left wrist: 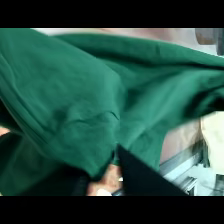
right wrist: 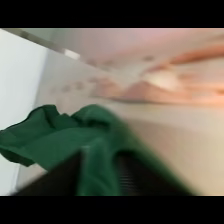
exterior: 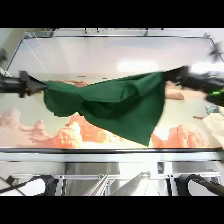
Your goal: Fold the shirts.
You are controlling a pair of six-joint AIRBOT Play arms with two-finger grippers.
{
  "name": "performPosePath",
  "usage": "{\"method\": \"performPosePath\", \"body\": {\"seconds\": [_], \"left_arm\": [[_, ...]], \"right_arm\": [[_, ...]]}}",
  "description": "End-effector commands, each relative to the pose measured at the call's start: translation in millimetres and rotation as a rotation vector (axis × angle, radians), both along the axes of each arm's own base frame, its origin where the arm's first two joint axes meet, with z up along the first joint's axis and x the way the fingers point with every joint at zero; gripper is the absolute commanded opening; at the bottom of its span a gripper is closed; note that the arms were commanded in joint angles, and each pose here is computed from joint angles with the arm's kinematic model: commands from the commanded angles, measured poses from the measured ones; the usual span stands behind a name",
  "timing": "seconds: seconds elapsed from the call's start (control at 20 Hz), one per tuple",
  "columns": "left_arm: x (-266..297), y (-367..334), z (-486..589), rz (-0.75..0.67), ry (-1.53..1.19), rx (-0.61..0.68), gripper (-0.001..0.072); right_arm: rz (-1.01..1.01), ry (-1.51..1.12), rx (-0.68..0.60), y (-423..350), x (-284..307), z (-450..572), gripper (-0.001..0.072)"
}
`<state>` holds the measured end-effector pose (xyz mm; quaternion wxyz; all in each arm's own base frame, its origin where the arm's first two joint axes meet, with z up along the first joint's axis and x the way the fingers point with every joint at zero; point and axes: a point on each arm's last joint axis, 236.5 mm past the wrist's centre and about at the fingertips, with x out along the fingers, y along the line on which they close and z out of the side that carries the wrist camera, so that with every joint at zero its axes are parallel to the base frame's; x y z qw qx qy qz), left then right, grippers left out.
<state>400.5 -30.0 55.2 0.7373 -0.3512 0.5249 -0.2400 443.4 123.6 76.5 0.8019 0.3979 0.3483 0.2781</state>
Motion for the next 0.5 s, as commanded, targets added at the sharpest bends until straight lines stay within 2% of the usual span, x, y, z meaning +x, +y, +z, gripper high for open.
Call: {"method": "performPosePath", "body": {"seconds": [0.0,0.2,0.35,0.45], "left_arm": [[13.2,9.0,-90.3,0.023,0.151,-0.046,0.0698],[22.8,18.8,-77.7,-0.062,0.164,-0.096,0.0716],[5.7,38.4,-64.3,-0.092,0.229,-0.044,0.0717],[-15.6,61.8,-72.8,-0.092,0.290,0.087,0.0717]], "right_arm": [[-0.005,0.190,0.001,4.7,18.5,-106.8,0.0531],[0.052,0.135,0.051,-19.8,12.2,-74.4,0.0521],[0.058,0.211,-0.060,-64.5,-17.7,-75.4,0.0520],[0.057,0.328,-0.157,-89.8,-48.1,-94.3,0.0520]]}}
